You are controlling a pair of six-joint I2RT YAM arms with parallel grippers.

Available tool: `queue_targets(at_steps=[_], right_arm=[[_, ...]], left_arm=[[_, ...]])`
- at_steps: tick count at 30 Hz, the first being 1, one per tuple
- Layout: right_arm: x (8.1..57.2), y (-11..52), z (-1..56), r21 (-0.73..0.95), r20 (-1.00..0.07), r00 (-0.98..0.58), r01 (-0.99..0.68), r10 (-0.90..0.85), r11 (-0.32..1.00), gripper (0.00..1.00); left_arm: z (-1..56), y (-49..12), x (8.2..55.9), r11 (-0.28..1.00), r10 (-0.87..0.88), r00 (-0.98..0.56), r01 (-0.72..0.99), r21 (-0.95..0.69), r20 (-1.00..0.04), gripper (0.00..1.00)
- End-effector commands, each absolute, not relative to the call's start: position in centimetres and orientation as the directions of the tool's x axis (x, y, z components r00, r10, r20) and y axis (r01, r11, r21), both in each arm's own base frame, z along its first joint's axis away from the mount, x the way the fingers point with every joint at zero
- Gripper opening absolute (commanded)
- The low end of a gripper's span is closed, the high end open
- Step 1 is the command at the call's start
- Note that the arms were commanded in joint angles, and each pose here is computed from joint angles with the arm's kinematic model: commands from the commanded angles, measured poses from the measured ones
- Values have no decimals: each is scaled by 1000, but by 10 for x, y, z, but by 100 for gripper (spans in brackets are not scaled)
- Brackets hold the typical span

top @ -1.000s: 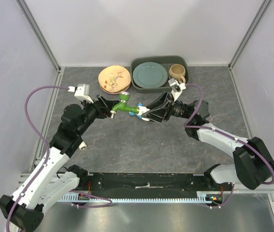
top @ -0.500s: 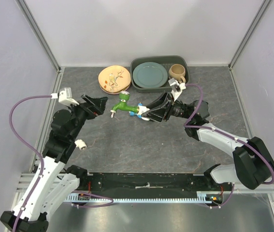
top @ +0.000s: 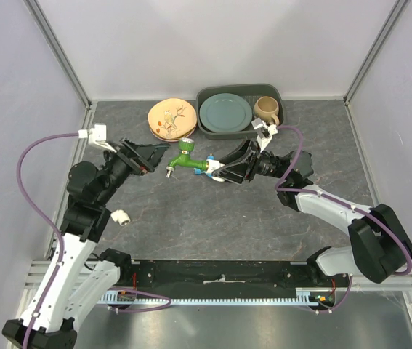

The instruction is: Install the water faucets

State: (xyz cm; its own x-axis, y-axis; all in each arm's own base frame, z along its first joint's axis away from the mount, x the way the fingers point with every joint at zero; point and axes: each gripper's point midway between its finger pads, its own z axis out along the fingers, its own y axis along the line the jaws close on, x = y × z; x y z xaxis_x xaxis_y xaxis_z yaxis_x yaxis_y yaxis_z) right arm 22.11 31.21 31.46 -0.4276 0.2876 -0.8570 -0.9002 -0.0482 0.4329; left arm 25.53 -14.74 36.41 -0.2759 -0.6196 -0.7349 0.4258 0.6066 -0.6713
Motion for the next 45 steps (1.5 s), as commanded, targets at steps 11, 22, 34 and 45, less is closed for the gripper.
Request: queue_targets(at_steps=[11, 22, 34, 45], right_arm=[[219, 315, 325, 367, -878, -370, -928, 304, -69, 0], [218, 321, 322, 371, -882, -375, -926, 286, -69, 0], [229, 331, 309, 433, -868, -433, -900, 244, -53, 0], [234, 334, 306, 477, -846, -476, -877, 241, -56, 0]], left_arm=[[384, -205, 230, 329, -500, -472, 672, -663, -726, 93], [377, -216, 225, 296, -421, -509, 705, -644, -750, 81], [387, -228, 203, 302, -310, -366, 838, -455, -878, 32], [356, -257, 159, 230, -52, -195, 952, -202, -979, 23]])
